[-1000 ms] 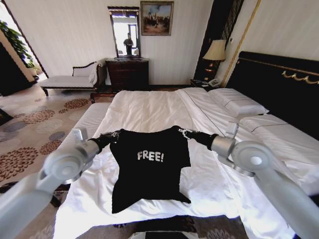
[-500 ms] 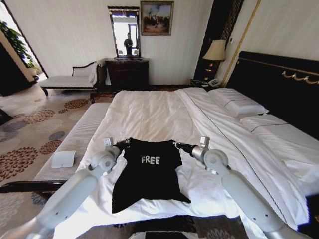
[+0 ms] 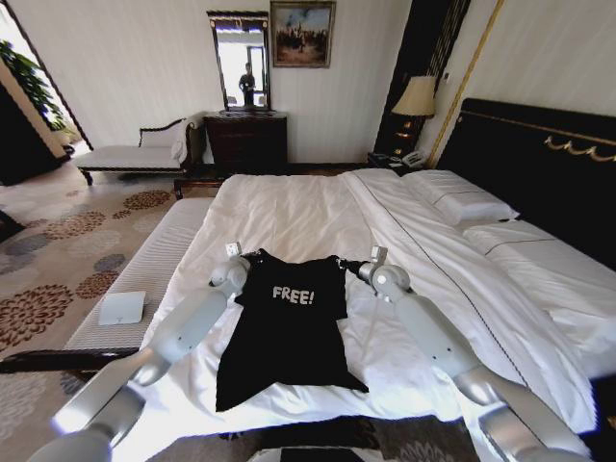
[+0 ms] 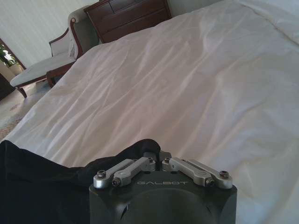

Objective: Fold the clothes on the bed.

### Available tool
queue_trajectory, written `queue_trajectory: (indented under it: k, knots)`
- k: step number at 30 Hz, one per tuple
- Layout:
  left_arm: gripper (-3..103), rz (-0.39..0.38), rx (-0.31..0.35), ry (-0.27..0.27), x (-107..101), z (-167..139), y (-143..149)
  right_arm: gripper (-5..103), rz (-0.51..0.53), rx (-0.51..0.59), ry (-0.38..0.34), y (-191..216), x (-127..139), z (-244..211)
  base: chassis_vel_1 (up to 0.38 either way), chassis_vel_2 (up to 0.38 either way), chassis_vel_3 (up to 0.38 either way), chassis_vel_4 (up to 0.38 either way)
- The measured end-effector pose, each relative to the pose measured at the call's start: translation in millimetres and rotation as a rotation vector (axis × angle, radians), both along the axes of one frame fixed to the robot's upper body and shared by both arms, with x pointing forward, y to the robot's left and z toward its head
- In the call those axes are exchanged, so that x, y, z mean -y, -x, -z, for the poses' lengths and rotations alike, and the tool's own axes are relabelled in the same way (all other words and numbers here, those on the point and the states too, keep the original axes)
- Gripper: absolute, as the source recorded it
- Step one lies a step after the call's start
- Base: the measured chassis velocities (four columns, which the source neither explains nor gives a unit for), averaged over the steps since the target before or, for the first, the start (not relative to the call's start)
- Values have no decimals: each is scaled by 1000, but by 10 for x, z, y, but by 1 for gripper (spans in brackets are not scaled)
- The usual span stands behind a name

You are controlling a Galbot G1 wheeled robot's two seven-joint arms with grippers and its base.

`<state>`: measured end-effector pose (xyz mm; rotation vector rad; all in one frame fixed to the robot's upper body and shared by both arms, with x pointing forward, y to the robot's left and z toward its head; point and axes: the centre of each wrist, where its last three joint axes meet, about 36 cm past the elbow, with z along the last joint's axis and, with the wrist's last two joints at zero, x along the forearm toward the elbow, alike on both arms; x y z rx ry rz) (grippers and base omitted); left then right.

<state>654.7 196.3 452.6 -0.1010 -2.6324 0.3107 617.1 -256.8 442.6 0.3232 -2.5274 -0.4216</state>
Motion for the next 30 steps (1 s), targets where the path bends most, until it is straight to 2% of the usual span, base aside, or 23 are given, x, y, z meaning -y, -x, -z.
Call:
queue_trajectory:
  k: [2, 4, 7, 10, 12, 20, 24, 30]
  knots:
    - [2, -3, -10, -15, 175, 58, -209, 1, -1, 12, 24, -196, -37, 97, 0, 0, 0, 0]
    - [2, -3, -11, -16, 195, 67, -228, 1, 0, 12, 26, -227, -43, 102, 0, 0, 0, 0]
    - [2, -13, -28, 12, 456, 115, -420, 1, 10, 16, 32, -468, -140, 93, 0, 0, 0, 0]
    - [2, -19, -39, 13, 552, 140, -513, 1, 17, 22, 34, -593, -201, 62, 0, 0, 0, 0]
    - [2, -29, -45, -5, 620, 136, -657, 1, 29, 28, 44, -725, -229, 37, 0, 0, 0, 0]
    - [2, -73, -47, -34, 527, -30, -1025, 1, 77, 11, 79, -998, -174, 80, 0, 0, 0, 0]
    - [2, -73, -30, -67, 531, -13, -1047, 1, 86, 14, 93, -1085, -167, 113, 0, 0, 0, 0]
    - [2, -100, -35, -81, 497, 71, -1049, 1, 91, 25, 111, -1161, -201, 167, 0, 0, 0, 0]
